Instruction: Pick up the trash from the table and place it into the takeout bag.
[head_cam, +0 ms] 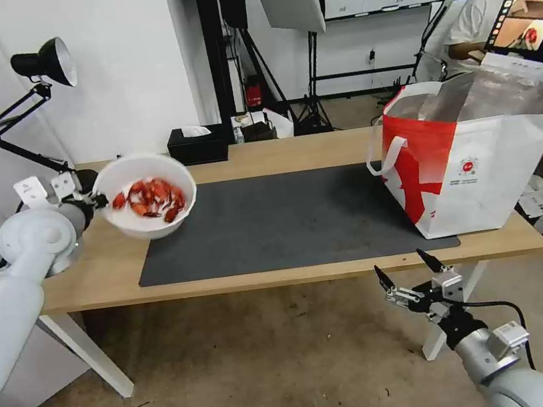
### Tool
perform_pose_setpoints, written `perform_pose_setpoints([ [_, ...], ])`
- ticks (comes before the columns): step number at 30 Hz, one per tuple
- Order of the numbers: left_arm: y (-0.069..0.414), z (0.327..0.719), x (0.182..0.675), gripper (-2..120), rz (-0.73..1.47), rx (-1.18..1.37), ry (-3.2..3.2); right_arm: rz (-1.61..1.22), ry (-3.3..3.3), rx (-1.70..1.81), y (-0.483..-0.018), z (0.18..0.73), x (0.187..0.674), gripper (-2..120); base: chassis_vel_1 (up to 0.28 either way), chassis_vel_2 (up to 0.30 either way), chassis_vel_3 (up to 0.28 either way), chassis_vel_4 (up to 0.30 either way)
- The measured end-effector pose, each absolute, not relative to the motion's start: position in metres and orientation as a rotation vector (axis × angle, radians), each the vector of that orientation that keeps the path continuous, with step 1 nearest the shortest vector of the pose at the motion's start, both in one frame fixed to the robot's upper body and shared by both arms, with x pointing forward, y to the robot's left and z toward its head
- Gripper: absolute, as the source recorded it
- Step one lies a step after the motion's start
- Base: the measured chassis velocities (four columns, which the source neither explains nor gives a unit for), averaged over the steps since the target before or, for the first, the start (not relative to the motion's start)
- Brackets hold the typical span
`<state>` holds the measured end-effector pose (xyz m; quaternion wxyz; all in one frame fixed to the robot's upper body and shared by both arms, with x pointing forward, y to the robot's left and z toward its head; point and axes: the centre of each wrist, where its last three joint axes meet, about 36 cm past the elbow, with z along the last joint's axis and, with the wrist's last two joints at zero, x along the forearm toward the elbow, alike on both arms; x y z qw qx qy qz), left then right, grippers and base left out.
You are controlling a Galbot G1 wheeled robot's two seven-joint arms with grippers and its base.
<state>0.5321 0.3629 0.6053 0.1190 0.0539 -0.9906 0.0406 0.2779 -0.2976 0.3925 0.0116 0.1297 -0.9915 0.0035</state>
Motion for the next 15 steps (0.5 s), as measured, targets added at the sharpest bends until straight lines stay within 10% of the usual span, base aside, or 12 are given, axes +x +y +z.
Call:
perform_pose_setpoints([
  [15, 0.35, 0.597, 0.532, 0, 0.098, 0.081, -2.996, 0.011, -3.092, 0.405, -0.298, 0.393, 0.278, 100, 0.0, 0.0, 0.0, 0.0],
])
